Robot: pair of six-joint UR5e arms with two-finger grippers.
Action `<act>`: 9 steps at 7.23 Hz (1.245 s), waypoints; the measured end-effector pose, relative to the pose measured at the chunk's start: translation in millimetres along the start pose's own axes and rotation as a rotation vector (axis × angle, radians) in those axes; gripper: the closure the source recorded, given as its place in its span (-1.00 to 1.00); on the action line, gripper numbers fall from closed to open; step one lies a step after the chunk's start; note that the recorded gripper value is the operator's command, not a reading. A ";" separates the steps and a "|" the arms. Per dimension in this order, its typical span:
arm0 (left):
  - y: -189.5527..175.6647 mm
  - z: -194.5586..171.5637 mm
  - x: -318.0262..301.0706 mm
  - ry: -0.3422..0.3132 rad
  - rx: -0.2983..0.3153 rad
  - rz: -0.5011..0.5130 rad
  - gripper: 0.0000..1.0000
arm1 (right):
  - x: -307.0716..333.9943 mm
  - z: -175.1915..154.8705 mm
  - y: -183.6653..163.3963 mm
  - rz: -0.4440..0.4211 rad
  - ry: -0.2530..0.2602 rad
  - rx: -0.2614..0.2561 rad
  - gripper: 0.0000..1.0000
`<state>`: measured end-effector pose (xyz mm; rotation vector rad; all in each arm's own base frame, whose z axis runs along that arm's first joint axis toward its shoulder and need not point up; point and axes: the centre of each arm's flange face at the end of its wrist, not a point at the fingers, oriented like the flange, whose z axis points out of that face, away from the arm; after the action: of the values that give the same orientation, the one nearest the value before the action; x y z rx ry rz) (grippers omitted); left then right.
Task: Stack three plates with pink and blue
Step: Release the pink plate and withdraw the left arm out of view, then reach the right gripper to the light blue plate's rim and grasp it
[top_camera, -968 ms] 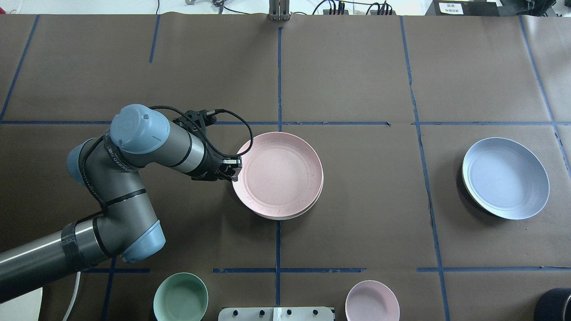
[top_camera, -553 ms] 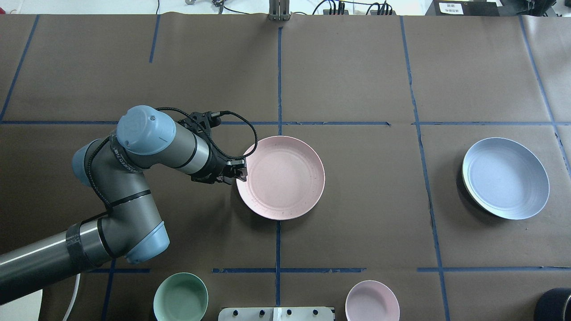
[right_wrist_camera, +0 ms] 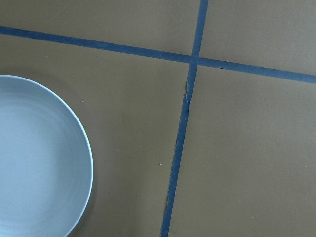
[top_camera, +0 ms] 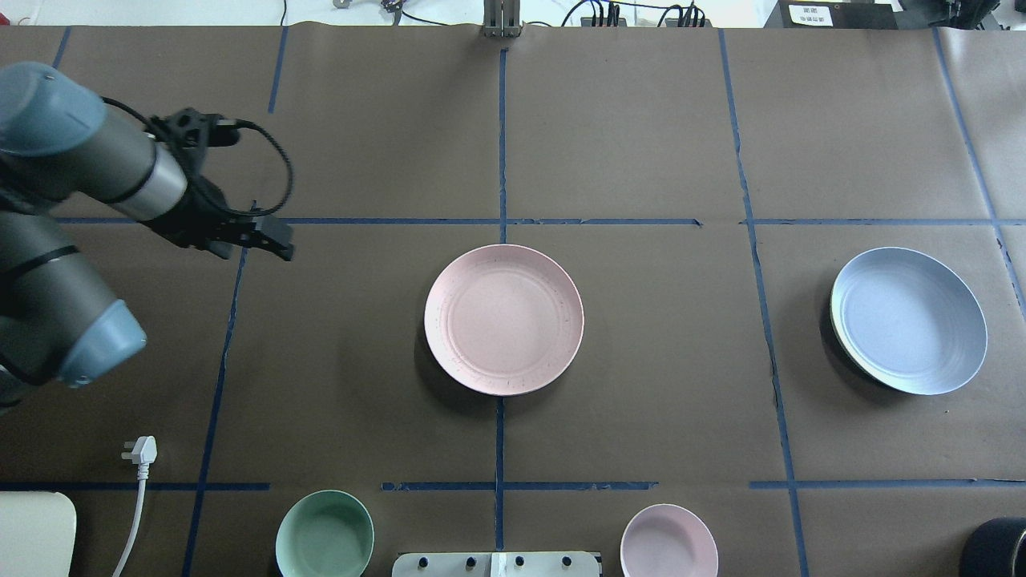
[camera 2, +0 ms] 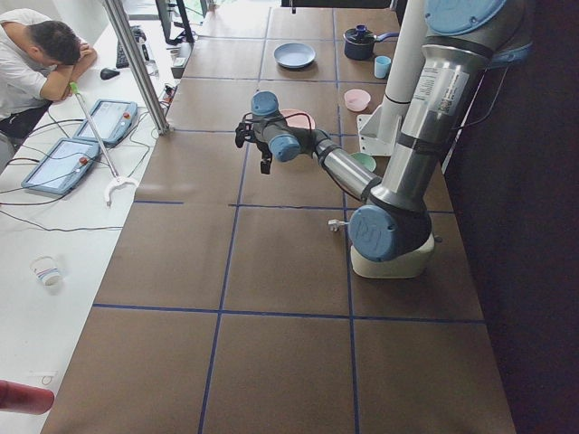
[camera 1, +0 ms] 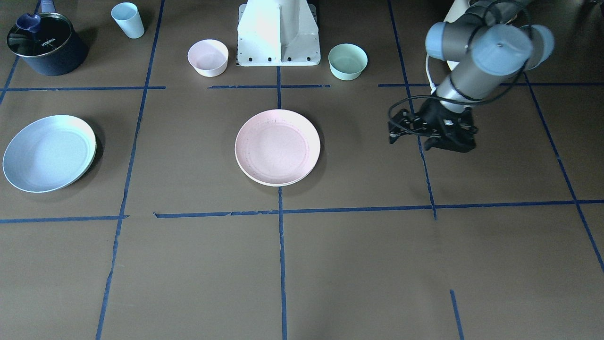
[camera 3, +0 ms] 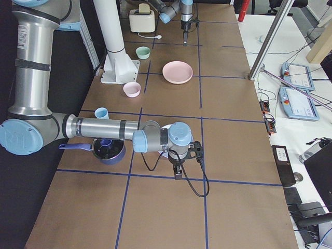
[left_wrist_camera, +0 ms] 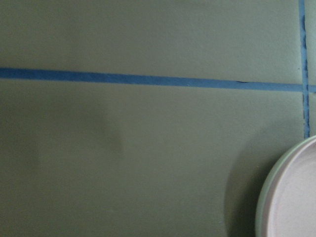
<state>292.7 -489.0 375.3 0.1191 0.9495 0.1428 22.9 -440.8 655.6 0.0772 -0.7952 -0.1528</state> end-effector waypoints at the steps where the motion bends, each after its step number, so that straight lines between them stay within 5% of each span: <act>1: 24.2 -36.0 -75.7 -0.072 -0.030 0.086 -1.00 | -4.0 -2.0 -4.0 -0.006 -0.019 0.007 -1.00; 3: 92.2 -99.9 -234.4 -0.179 -0.076 0.163 -1.00 | -12.2 -7.0 -12.5 -0.005 -0.056 0.020 -1.00; 5: 161.9 -135.1 -356.1 -0.154 -0.078 0.119 -1.00 | -24.2 -14.3 -16.1 0.061 -0.066 0.038 -1.00; 9: 211.1 -164.3 -423.5 -0.096 -0.015 -0.027 -1.00 | -60.6 52.9 6.5 0.166 -0.091 0.070 -0.98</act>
<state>-98.9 -348.6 654.1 0.0982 0.8540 0.1185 -56.1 -425.1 650.7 0.0705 -0.8943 0.0292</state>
